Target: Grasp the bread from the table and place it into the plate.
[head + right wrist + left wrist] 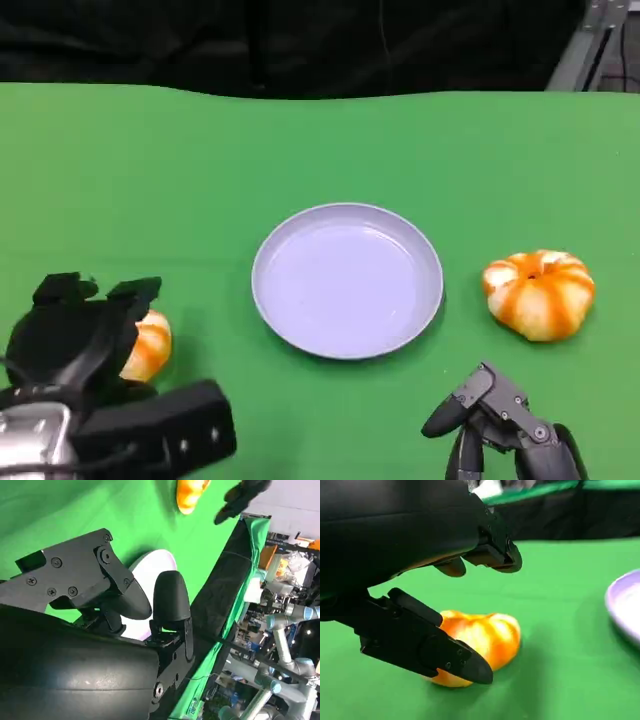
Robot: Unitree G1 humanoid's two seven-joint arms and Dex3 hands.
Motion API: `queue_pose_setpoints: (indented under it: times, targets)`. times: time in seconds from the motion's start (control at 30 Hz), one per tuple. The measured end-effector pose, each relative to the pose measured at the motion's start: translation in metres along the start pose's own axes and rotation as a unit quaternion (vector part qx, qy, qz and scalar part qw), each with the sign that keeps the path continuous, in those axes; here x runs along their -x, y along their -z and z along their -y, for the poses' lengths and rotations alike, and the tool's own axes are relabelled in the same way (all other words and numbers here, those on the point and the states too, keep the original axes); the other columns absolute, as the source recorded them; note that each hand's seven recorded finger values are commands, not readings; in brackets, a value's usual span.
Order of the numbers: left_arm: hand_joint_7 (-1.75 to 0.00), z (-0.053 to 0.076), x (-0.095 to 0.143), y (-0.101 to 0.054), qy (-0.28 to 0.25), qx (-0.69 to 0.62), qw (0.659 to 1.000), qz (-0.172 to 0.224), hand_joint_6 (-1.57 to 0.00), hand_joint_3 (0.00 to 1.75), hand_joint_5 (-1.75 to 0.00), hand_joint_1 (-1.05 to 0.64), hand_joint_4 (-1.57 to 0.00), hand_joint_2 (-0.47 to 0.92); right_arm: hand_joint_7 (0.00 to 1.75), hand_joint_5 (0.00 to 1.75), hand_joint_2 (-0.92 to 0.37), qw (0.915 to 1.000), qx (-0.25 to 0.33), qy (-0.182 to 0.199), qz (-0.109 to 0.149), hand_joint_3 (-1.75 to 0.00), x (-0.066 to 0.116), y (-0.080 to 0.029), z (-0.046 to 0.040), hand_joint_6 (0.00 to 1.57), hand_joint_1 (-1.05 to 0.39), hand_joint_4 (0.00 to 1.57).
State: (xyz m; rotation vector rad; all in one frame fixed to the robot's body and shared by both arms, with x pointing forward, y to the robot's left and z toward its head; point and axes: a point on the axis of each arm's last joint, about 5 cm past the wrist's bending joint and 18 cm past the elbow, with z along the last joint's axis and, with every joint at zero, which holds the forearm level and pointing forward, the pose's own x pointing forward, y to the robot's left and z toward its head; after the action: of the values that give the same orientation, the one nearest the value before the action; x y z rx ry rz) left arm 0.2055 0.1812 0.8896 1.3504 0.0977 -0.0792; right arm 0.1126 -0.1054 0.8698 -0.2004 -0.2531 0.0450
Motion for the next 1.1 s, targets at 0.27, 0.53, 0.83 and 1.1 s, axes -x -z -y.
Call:
queue_pose_setpoints:
  times: [0.27,0.53,0.83,1.1]
  targets:
    - [-0.01,0.020,-0.031,0.000,0.090,-0.035,0.995,-0.036,-0.34,0.01,-0.62,-0.49,-0.01,0.86,1.75,1.75,-0.74,0.9999,-0.010,-0.001,0.000,-1.41,0.000,-0.001,-0.0009,0.40,-0.15,0.81]
    - [-0.13,0.025,-0.042,-0.001,0.108,-0.022,0.993,-0.047,-0.90,0.04,-0.70,-0.29,-0.69,0.85,1.75,1.75,-0.74,0.9999,-0.010,0.000,0.001,-1.41,0.000,-0.002,-0.0008,0.40,-0.13,0.79]
    - [-1.72,0.051,-0.024,0.016,-0.088,0.022,0.995,0.045,-0.79,1.08,-1.74,-0.10,-0.96,0.33,1.75,1.75,-0.74,1.0000,-0.004,0.002,0.002,-1.41,0.000,-0.001,0.0002,0.40,-0.13,0.76]
    - [-1.75,0.058,-0.021,0.015,-0.190,0.040,0.976,0.095,-0.87,1.26,-1.75,-0.06,-1.04,0.19,1.75,1.75,-0.72,1.0000,-0.003,0.003,0.003,-1.40,0.000,-0.001,0.0008,0.41,-0.13,0.77]
